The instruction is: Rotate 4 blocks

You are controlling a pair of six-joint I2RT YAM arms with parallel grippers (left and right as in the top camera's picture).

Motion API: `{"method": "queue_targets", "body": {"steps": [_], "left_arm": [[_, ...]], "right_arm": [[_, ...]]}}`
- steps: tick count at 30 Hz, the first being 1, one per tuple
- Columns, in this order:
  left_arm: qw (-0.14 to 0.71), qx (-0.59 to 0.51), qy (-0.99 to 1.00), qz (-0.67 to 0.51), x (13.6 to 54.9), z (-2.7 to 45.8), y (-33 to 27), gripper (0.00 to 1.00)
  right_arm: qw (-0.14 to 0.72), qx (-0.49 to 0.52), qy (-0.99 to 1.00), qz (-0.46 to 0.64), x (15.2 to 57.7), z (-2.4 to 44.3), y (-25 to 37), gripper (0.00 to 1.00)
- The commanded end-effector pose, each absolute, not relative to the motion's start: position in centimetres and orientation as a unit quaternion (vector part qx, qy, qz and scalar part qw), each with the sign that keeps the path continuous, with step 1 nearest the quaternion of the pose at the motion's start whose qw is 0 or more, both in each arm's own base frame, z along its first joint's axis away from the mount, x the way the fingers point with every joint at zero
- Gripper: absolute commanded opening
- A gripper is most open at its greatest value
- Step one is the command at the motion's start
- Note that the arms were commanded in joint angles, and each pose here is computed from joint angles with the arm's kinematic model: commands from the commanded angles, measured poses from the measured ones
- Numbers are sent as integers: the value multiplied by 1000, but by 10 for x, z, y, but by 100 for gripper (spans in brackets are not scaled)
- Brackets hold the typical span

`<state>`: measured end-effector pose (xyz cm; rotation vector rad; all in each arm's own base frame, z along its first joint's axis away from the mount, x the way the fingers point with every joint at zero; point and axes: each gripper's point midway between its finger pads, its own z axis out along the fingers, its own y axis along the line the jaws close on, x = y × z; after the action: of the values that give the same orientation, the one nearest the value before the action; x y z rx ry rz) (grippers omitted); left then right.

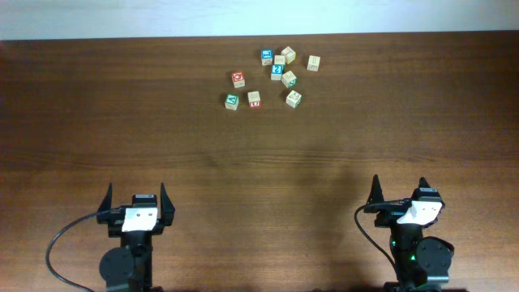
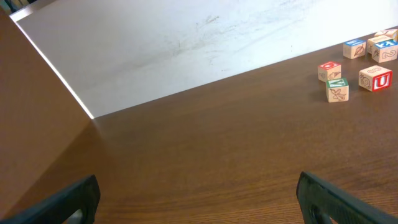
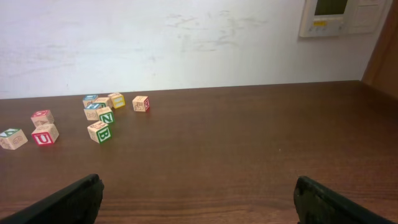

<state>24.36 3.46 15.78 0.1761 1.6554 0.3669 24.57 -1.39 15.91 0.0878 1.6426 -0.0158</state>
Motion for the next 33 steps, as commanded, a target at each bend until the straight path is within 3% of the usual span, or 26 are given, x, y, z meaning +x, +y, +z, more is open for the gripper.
{"method": "queue_targets", "body": {"steps": [1,28,33], "left_arm": [[657,75,731,168,243,156,37,99],[664,93,727,149,244,158,28,99],[679,117,714,126,245,168,16,99]], "right_arm": [[679,38,733,-9,246,156,-15,98],[681,34,731,-11,246,157,-14,98],[701,-31,713,12,246,171,7,98]]}}
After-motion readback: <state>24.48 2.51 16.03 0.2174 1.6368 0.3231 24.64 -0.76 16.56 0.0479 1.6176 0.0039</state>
